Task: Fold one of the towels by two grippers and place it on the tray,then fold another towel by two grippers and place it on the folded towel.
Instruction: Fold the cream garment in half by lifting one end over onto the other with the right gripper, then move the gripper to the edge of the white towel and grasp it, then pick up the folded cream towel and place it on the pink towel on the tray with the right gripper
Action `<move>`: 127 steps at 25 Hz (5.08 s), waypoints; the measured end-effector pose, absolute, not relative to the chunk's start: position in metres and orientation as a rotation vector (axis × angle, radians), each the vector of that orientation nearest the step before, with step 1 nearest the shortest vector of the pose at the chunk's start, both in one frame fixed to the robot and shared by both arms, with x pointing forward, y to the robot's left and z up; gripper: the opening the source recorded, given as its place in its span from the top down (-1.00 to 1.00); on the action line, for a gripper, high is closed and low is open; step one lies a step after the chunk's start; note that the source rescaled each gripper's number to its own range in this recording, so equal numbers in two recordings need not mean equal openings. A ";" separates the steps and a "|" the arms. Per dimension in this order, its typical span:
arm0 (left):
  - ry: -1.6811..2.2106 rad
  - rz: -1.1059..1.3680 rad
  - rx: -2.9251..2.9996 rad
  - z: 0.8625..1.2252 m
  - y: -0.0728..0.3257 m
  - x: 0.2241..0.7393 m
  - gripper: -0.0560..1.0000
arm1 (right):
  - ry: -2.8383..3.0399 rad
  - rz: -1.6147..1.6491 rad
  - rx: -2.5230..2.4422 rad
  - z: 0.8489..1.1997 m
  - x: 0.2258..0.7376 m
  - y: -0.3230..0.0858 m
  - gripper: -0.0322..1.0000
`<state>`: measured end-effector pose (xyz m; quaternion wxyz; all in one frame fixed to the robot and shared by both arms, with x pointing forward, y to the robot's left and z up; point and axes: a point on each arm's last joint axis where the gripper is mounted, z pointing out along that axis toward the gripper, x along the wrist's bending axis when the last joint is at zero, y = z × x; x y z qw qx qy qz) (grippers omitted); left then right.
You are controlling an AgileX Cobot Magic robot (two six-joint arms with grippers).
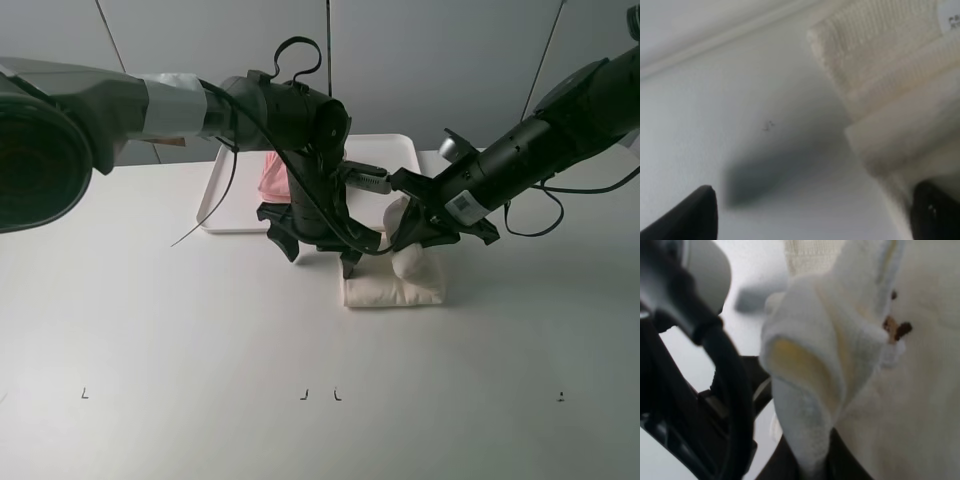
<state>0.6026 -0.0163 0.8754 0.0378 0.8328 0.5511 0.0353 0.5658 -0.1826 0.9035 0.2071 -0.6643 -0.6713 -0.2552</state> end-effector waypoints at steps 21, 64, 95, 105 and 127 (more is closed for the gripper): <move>1.627 0.102 2.482 0.932 -0.013 0.634 -0.98 | -1.856 -0.733 -1.848 0.895 0.569 -0.180 0.85; 1.553 -0.100 2.346 0.968 0.010 0.663 -0.98 | -1.705 -0.667 -1.968 0.860 0.579 -0.229 -0.39; 1.410 -0.084 2.383 0.982 0.030 0.627 -0.98 | -2.067 -0.982 -1.869 0.984 0.608 -0.233 0.79; 1.407 0.082 2.255 0.983 0.090 0.546 -0.98 | -2.055 -1.206 -1.731 1.055 0.656 -0.205 0.79; 1.411 0.127 2.213 0.978 0.111 0.516 -0.98 | -1.608 -1.262 -1.708 0.931 0.734 -0.110 0.79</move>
